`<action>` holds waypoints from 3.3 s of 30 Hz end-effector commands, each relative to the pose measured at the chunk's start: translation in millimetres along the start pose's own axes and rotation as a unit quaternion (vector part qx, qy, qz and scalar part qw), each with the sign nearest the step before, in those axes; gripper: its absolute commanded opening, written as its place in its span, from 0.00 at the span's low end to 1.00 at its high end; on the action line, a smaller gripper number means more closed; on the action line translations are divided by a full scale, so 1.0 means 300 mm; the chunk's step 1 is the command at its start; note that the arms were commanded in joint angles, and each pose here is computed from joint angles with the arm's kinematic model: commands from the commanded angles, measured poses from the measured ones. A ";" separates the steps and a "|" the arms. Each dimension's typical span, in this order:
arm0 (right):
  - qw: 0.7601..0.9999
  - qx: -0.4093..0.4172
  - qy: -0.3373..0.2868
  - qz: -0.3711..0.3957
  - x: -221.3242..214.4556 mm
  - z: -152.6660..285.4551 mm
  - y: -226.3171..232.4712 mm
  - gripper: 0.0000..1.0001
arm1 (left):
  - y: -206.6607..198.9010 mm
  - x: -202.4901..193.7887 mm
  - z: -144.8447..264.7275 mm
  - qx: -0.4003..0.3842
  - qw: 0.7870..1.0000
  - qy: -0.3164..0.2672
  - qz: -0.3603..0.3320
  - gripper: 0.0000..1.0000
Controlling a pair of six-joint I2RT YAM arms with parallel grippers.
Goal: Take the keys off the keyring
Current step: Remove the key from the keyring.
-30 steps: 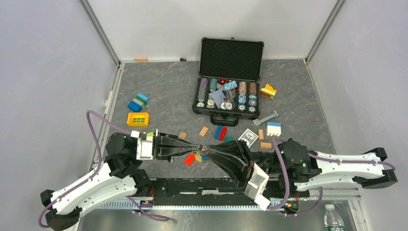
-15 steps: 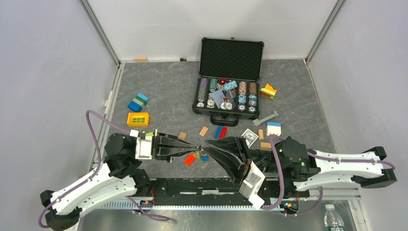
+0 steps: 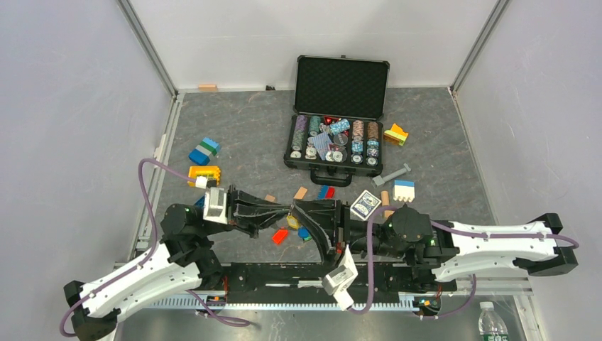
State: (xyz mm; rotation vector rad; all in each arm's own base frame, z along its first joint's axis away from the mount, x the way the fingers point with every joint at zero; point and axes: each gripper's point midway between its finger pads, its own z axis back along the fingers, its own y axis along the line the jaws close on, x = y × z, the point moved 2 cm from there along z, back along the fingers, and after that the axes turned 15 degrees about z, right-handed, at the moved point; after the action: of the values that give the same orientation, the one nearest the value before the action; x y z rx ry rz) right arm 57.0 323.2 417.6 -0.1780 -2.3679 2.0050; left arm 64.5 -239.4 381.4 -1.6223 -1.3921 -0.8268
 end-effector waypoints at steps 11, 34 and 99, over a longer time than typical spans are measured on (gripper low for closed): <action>0.979 0.054 0.092 0.174 -0.037 -0.023 0.002 0.27 | -0.018 0.129 0.020 0.023 0.993 -0.103 0.044 0.02; 0.973 0.018 0.106 0.205 0.007 0.015 -0.098 0.35 | -0.020 0.122 0.025 0.025 0.994 -0.094 0.050 0.02; 0.972 0.048 0.130 0.187 -0.008 -0.024 -0.078 0.00 | -0.059 0.100 -0.004 -0.020 0.995 -0.068 0.076 0.18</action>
State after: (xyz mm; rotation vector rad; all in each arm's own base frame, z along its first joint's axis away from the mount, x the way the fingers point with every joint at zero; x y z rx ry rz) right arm 56.8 331.4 420.1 -0.9636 -2.1487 2.2004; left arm 61.9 -235.5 383.5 -1.7326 -1.2899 -0.6733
